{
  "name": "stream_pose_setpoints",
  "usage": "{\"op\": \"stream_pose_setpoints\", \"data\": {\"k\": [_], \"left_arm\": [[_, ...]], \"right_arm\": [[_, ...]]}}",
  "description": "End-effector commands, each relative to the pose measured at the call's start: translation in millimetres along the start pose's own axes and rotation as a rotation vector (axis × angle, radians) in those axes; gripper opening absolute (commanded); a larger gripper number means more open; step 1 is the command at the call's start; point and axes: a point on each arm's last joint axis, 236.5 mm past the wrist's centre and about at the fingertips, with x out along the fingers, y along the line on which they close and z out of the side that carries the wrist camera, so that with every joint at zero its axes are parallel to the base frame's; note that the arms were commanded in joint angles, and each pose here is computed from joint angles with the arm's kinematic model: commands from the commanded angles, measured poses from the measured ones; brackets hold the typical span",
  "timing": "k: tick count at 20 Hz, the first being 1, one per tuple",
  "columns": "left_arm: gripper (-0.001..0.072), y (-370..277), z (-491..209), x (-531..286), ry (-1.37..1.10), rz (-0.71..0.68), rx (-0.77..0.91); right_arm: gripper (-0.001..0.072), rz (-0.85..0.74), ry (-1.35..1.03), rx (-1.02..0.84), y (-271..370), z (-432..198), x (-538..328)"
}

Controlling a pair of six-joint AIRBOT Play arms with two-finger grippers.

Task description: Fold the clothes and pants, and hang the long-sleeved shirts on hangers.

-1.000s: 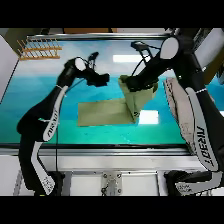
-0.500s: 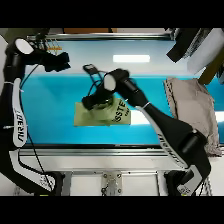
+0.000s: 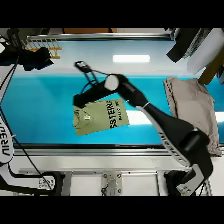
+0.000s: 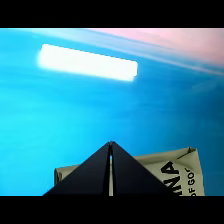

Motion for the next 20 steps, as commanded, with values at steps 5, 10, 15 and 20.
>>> {"op": "stream_pose_setpoints", "data": {"k": [5, 10, 15, 20], "left_arm": [[0.0007, -1.9, -109.8, 28.8, 0.151, 0.003, 0.012], [0.0007, -14.7, -157.0, 49.2, 0.227, -0.010, 0.036], [0.0007, -29.1, -157.8, 55.2, 0.207, -0.028, 0.063], [0.0007, -30.3, -158.2, 55.2, 0.209, -0.033, 0.056]], "right_arm": [[0.0613, -0.256, 0.073, 0.515, -207.9, -141.6, -137.7], [0.0613, -0.193, 0.133, 0.674, -246.5, -205.1, -124.8], [0.0610, 0.010, 0.147, 0.668, -207.0, -188.4, -50.0], [0.0417, 0.099, 0.173, 0.567, -161.0, -157.6, 10.3]]}}
